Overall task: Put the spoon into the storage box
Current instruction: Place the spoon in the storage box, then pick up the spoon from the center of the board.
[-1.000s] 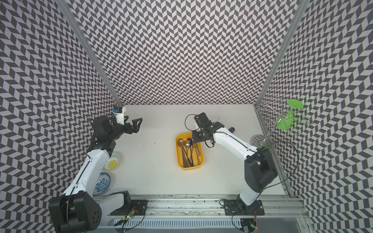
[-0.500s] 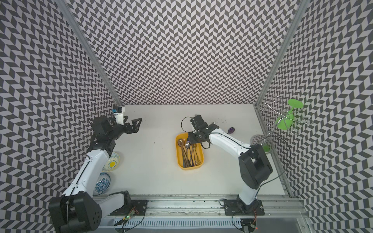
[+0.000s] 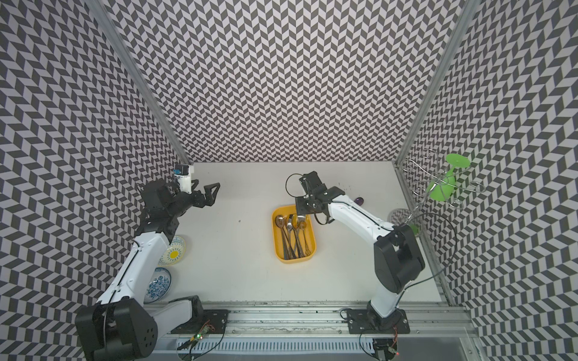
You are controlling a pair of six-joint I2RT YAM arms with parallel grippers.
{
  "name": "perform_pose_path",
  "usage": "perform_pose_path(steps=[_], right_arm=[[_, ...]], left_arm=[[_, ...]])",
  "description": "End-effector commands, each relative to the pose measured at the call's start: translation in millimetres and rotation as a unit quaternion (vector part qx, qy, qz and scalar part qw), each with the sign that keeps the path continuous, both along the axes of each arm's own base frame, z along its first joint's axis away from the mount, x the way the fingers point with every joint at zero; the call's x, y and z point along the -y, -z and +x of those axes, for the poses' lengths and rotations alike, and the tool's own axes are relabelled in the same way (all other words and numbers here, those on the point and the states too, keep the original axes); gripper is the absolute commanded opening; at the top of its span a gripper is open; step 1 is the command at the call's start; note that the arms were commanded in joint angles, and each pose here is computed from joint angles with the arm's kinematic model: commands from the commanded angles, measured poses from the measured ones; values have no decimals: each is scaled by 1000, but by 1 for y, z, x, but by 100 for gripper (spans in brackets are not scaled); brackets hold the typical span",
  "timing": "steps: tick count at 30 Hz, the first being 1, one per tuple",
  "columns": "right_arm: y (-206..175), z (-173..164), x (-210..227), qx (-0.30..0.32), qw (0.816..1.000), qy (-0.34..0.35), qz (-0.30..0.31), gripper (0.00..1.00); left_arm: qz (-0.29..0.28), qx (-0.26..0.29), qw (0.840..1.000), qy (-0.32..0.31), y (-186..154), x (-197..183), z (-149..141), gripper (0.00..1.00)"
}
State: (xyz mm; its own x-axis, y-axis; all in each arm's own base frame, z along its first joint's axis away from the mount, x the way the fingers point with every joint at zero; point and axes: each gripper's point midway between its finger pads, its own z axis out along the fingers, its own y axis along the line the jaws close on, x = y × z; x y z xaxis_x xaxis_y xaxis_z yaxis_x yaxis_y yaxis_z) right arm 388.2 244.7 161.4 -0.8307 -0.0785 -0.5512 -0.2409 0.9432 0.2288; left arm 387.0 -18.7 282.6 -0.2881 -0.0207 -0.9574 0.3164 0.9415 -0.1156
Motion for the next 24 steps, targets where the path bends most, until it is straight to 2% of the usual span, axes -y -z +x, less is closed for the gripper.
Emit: perform_pose_path(steps=[1,8,15,24], right_arm=[[-14,28,8,34,999,13,-15,59],[-21,75,21,53,998,33,-28,67],[-7,127,32,55,996,48,-45,72],[38,176,28,31,997,43,-56,73]], left_arm=[[1,21,1000,3,-15,0,-4,100],[-5,18,1000,6,-14,1,-3,100],[-5,13,1000,6,-10,1,-3,100],[-10,-4,1000,18,9,4,3,99]])
